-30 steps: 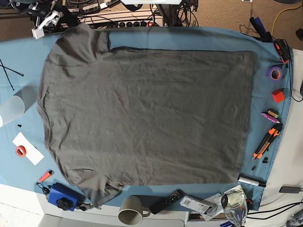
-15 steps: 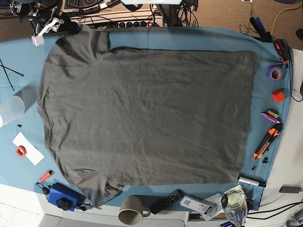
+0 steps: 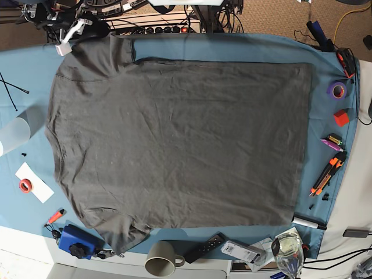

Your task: Fold the T-shirt properly

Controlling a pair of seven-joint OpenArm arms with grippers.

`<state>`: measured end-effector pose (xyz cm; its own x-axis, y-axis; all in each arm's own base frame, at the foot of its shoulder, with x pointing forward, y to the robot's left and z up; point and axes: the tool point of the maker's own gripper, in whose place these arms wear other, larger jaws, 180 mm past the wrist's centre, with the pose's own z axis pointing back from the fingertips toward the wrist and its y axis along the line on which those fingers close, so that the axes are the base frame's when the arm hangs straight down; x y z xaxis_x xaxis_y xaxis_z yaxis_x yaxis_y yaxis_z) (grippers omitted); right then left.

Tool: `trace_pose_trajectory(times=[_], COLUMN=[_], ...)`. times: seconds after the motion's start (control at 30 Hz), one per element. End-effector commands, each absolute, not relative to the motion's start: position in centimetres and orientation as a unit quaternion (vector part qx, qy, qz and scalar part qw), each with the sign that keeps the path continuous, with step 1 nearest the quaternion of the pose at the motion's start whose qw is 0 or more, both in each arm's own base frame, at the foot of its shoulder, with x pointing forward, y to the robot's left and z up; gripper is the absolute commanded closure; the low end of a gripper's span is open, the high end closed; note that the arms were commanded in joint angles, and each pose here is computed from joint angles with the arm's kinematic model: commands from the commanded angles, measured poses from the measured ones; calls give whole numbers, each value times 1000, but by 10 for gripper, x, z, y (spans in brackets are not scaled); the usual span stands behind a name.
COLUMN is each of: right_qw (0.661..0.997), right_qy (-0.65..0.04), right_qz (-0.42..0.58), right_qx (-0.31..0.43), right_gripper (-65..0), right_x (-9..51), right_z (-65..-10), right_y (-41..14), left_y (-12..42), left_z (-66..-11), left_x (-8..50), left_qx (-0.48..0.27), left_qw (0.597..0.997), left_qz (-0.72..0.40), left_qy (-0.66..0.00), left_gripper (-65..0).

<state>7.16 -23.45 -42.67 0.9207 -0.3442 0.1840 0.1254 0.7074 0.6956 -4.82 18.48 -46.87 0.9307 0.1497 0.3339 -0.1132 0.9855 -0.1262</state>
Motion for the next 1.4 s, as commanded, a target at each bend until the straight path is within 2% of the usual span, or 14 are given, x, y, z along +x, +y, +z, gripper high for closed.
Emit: trace_pose_trajectory(times=[0.0,0.07,0.23,0.43,0.63,0.9,0.97,1.0,1.1,1.13,1.27,1.37], right_qw=[909,904,893,897,901,904,904,904,904,904,904,904], right_qy=[-168,-183,-236,-261,-277,-294,-294,-295,-295,-295,-295,-295], right_qz=[-134,-154,-187,-161,-118,-67,-67,-68,-68,-68,-68,-68], right_qx=[357,354,334,319,312,302,302,303,303,303,303,303], right_gripper=[-28,0,0,0,0,0,0,0,0,0,0,0], right_x=[73,69,68,79,91,102,102,101,101,101,101,101], right_z=[-418,-411,-387,-370,-353,-334,-334,-334,-334,-334,-334,-334], right_y=[-245,-256,-286,-290,-281,-269,-269,-269,-269,-269,-269,-269], left_y=[186,186,186,182,167,135,135,135,135,137,159,163], left_z=[-464,-464,-464,-451,-415,-326,-323,-322,-317,-315,-306,-302], left_x=[-52,-52,-52,-34,-3,64,70,74,94,102,135,149], left_qx=[-52,-52,-52,-56,-67,-97,-97,-97,-96,-91,-34,-22], left_qw=[981,981,981,978,976,940,937,935,924,919,903,897], left_qz=[64,64,64,52,15,-21,-23,-23,-26,-26,13,27], left_qy=[-175,-176,-176,-195,-206,-326,-335,-341,-370,-382,-428,-441], left_gripper=[0,0,0,0,0,0,0,-45,-258,-287,-288,-288])
